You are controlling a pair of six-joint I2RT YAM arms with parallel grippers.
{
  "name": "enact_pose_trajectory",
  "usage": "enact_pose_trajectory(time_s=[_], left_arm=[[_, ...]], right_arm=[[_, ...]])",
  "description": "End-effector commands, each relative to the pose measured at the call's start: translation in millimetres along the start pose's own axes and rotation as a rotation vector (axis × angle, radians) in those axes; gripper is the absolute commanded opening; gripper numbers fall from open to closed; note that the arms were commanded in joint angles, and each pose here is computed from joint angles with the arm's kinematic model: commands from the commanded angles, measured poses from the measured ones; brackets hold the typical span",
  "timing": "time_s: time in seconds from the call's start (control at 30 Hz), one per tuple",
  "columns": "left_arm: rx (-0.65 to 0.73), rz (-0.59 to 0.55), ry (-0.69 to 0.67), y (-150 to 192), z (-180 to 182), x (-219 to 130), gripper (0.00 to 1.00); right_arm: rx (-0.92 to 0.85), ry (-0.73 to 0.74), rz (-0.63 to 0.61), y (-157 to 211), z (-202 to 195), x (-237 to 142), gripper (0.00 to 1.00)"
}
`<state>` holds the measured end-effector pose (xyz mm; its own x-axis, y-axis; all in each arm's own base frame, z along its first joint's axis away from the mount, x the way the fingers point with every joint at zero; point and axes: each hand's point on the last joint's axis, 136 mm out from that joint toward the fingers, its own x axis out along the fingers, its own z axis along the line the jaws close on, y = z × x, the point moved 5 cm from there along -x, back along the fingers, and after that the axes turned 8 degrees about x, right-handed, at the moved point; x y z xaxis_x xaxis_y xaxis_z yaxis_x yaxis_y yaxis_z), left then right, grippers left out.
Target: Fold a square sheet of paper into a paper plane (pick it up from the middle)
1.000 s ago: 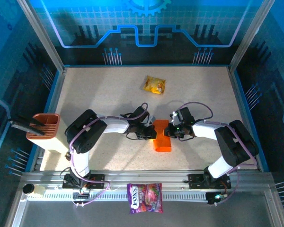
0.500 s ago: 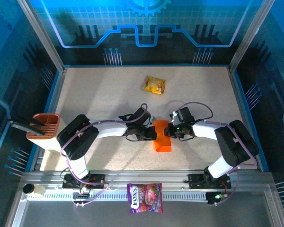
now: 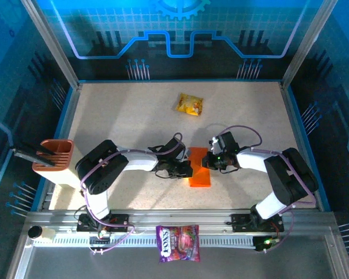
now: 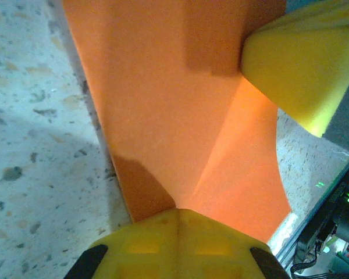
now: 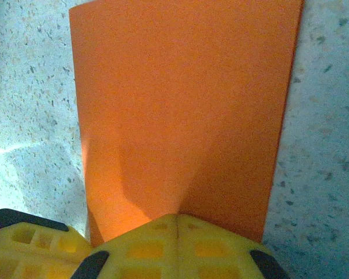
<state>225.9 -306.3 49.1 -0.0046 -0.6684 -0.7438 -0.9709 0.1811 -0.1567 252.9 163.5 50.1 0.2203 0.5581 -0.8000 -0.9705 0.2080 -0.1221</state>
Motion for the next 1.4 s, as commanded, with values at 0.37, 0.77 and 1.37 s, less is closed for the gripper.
enact_pose_trajectory(time_s=[0.37, 0.77, 1.37], left_arm=[[0.039, -0.056, 0.046, -2, -35, -33, 0.0], [-0.009, 0.094, 0.053, 28, -10, 7, 0.0], [0.101, 0.017, 0.041, 48, -13, -23, 0.0]], right_arm=[[0.093, 0.181, 0.051, 21, -41, 1, 0.0], [0.093, 0.182, 0.046, 20, -40, -1, 0.0], [0.093, 0.186, 0.045, 20, -41, 0, 0.0]])
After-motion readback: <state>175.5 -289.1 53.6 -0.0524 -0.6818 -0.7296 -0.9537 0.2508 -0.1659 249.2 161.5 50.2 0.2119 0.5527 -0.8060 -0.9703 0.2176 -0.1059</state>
